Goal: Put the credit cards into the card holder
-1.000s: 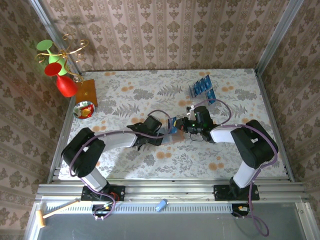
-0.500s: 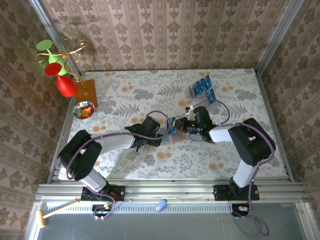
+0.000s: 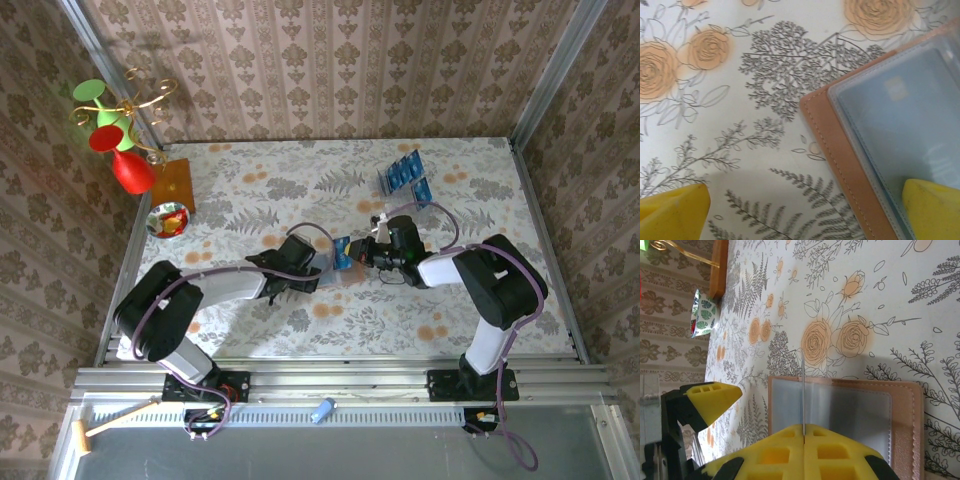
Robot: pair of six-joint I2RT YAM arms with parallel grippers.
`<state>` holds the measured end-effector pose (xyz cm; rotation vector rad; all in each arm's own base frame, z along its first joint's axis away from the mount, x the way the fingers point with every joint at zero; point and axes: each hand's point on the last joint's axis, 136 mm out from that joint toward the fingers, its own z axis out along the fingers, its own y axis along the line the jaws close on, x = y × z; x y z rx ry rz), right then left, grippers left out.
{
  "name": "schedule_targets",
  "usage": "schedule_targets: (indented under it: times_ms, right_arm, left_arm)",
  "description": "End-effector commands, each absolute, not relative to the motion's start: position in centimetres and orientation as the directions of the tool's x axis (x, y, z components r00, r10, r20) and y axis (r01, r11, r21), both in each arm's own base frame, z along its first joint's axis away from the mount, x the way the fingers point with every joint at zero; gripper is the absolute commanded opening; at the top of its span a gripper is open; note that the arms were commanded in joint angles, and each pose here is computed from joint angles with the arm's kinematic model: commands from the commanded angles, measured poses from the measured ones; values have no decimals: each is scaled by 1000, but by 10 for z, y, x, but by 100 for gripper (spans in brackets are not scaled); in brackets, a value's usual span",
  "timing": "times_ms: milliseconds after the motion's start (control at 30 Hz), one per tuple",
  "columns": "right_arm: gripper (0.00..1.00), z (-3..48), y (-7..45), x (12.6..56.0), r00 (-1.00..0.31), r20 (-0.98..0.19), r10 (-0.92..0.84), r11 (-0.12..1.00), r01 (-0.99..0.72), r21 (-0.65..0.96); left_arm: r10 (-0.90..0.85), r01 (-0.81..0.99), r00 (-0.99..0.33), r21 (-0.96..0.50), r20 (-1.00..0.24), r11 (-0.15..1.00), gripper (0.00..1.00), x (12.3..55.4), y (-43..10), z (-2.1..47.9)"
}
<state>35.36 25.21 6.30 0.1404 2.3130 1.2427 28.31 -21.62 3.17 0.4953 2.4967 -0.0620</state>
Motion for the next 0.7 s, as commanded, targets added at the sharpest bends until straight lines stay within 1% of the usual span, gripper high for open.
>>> schedule_targets:
  times_ms: [0, 200, 400, 667]
  right_arm:
    - [0, 67, 254, 352, -863, -386, 327, 553, -157, 819]
    - [0, 71, 261, 355, -859, -392, 331, 545, -165, 822]
    - [0, 72, 271, 360, -857, -403, 321, 540, -184, 821]
    - [0, 74, 280, 369, -846, -427, 317, 517, -224, 826]
  left_arm:
    - [380, 373, -759, 125, -529, 919, 100, 286, -200, 26]
    - [387, 386, -757, 118, -526, 915, 100, 291, -198, 29]
    - [365, 377, -766, 89, -530, 922, 100, 285, -199, 30]
    - [357, 370, -771, 86, -527, 925, 100, 279, -197, 27]
